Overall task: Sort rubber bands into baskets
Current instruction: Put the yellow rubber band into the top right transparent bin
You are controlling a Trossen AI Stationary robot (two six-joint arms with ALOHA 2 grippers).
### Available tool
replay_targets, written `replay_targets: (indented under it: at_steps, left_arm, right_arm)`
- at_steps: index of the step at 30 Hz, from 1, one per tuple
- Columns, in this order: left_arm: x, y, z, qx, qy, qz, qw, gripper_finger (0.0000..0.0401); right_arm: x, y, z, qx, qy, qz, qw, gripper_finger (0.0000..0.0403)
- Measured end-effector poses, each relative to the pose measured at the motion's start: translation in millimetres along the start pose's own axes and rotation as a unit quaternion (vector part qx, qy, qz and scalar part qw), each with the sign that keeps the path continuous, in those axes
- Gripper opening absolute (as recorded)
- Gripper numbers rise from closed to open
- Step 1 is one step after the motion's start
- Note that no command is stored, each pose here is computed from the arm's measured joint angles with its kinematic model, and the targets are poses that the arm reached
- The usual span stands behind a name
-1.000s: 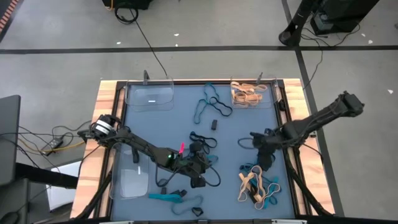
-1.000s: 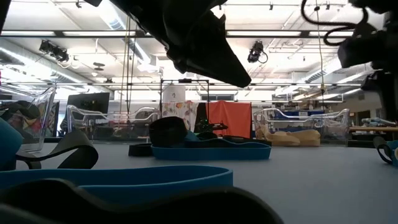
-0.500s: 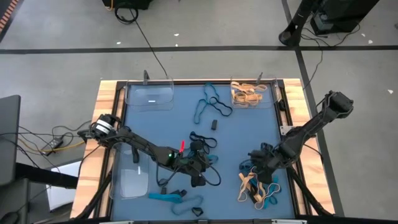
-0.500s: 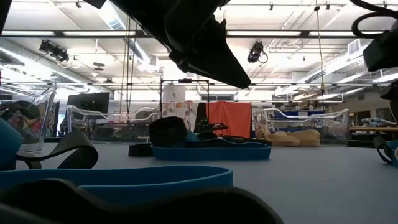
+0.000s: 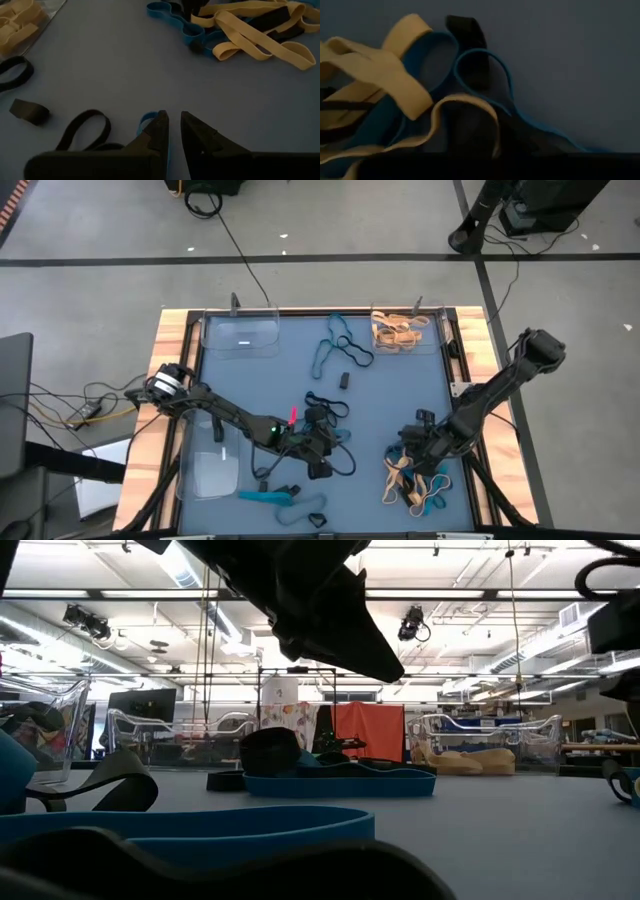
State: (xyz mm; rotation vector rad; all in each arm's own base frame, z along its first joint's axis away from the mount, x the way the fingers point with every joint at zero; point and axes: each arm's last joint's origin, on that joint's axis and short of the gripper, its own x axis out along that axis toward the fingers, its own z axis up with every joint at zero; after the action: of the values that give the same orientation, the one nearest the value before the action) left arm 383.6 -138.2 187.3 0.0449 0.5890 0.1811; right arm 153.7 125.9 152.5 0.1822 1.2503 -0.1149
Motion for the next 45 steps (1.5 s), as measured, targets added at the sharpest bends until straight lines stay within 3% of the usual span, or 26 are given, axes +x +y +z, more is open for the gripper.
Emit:
replay_targets:
  at_steps: [2, 12, 17, 21, 26, 31, 34, 39, 45]
  left_arm:
    - [0, 0, 0, -0.011, -0.001, 0.004, 1.000, 0.0053]
    - [-1, -1, 0, -0.072, -0.005, 0.014, 0.997, 0.0053]
    - [-4, -8, -2, -0.072, -0.004, 0.007, 0.997, 0.0053]
    - [-6, -10, -3, -0.081, -0.009, 0.014, 0.997, 0.0053]
    - [-6, -10, -3, -0.091, -0.012, 0.021, 0.996, 0.0053]
    - [-8, -13, -4, -0.093, -0.013, 0.020, 0.995, 0.0053]
    - [-10, -16, -4, -0.091, -0.017, 0.024, 0.995, 0.0053]
    - [-12, -19, -5, -0.088, -0.021, 0.030, 0.995, 0.0053]
    - [-14, -22, -6, -0.086, -0.022, 0.026, 0.996, 0.0053]
  right_arm:
    - [-4, 0, 1, -0.020, -0.007, 0.010, 1.000, 0.0012]
    - [-50, -11, 37, -0.077, -0.155, -0.012, 0.985, 0.0008]
    - [-79, -34, 57, -0.074, -0.227, -0.081, 0.968, 0.0005]
    - [-101, -61, 67, -0.041, -0.286, -0.189, 0.939, 0.0005]
    - [-122, -98, 75, 0.040, -0.331, -0.327, 0.884, 0.0005]
    - [-130, -132, 81, 0.098, -0.309, -0.457, 0.828, 0.0005]
    - [-132, -152, 85, 0.135, -0.289, -0.506, 0.801, 0.0005]
    - [-134, -186, 92, 0.189, -0.267, -0.539, 0.776, 0.0005]
    - [-124, -227, 97, 0.224, -0.265, -0.520, 0.780, 0.0005]
